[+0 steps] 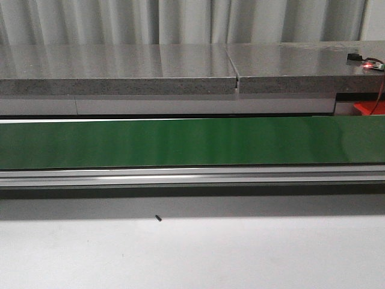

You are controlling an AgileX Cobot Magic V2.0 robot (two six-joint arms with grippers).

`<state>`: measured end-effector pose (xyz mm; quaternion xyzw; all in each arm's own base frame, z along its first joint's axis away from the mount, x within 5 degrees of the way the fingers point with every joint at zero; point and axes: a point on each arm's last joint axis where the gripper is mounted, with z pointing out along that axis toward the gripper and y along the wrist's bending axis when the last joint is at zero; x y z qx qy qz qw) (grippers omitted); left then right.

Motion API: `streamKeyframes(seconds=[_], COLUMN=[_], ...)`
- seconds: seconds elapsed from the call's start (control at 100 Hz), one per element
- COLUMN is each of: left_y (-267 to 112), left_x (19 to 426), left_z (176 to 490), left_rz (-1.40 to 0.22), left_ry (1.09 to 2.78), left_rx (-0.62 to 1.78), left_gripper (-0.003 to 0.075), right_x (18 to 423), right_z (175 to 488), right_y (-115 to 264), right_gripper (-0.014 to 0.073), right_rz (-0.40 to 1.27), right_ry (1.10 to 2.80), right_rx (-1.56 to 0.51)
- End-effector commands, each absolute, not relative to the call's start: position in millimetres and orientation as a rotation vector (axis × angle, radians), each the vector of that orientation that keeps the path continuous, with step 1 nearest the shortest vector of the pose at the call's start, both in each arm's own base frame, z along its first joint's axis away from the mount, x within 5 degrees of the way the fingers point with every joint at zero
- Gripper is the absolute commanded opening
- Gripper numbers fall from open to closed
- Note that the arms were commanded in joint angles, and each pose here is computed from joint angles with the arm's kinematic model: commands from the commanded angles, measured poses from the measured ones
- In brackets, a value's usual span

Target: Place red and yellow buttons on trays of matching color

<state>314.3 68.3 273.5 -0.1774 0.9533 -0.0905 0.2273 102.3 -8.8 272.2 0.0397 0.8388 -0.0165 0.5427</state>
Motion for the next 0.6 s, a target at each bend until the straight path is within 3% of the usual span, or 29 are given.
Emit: streamKeyframes(seconds=[0.0,0.33,0.59], left_y=[64,67,100], left_x=[314,287,270], left_z=[299,344,346], left_rz=[-0.259,-0.186,-0.123], left_ry=[2.506,2.339,2.329], left_rx=[-0.473,-0.452,-0.59], left_gripper=[0.0532,0.0532,0.0532], right_x=[105,105,105], right_z=[287,287,287], right_y=[-10,-10,-10], right_gripper=[-0.0067,-0.0067,-0.0067], right_rz=[-0.059,-0.059,-0.059], right_ry=[1.891,1.891,1.891], right_rx=[0.086,0.086,0.086])
